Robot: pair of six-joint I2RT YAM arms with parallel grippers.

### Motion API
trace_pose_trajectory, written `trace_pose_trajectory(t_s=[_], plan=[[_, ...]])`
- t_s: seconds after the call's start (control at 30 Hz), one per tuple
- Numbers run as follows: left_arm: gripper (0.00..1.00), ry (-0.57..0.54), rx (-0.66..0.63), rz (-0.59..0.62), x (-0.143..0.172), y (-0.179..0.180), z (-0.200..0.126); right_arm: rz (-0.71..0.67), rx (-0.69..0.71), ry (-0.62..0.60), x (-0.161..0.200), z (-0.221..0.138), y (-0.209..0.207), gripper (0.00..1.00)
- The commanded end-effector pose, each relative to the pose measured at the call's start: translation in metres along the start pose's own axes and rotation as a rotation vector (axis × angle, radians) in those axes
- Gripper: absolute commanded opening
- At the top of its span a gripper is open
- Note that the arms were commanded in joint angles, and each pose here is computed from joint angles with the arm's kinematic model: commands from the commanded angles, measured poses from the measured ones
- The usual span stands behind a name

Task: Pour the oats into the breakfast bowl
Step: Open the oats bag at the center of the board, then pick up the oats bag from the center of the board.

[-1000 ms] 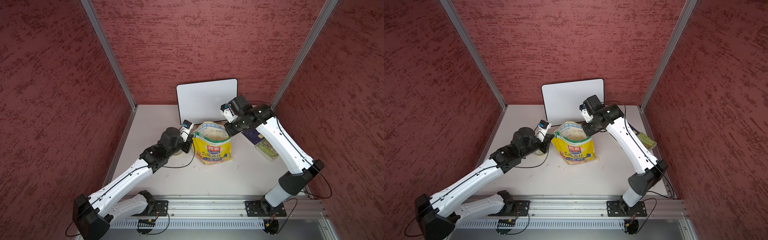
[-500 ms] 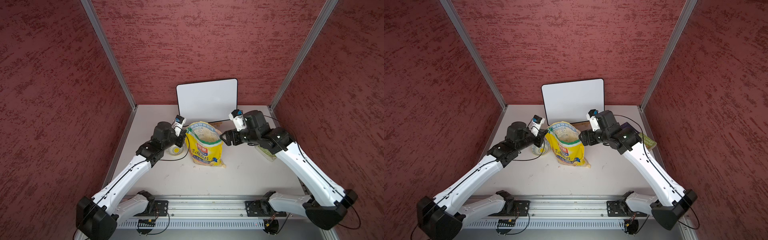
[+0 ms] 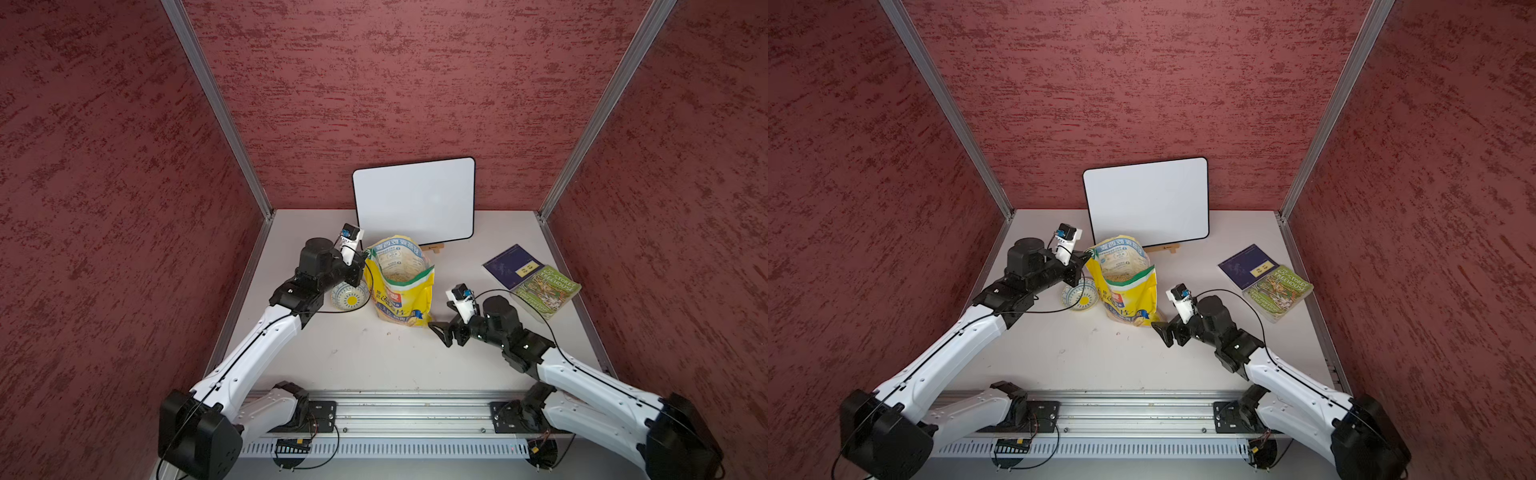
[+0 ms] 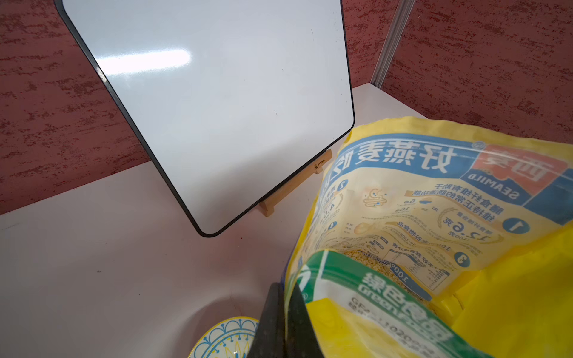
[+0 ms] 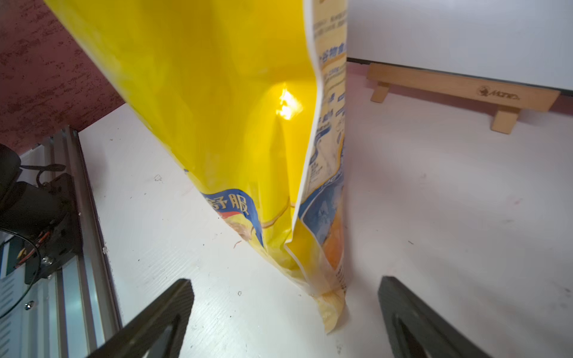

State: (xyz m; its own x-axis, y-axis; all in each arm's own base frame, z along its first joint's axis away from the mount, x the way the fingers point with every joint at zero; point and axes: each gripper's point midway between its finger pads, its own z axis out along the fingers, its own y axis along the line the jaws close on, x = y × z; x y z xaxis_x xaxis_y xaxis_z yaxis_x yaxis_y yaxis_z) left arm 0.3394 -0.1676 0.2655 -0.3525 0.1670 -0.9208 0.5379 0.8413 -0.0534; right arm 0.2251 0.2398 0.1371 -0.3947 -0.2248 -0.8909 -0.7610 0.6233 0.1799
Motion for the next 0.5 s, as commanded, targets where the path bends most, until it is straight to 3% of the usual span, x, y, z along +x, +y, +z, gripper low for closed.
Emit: trace_pose_trajectory(t_s=[0.0,0.23,0.47], plan=[[0.0,-0.158,-0.004,0.012,-0.04,0.004,-0.005,-0.241,-0.05,-0.324,-0.067,0.001,0.019,0.99],[0.0,-0.147,0.007,-0.001,-0.038,0.004,0.0,-0.33,-0.064,-0.356,-0.043,0.027,0.016,0.99],[0.0,-0.14,0.004,-0.001,-0.036,0.006,0.001,-0.298,-0.075,-0.355,-0.011,0.052,0.009,0.99]])
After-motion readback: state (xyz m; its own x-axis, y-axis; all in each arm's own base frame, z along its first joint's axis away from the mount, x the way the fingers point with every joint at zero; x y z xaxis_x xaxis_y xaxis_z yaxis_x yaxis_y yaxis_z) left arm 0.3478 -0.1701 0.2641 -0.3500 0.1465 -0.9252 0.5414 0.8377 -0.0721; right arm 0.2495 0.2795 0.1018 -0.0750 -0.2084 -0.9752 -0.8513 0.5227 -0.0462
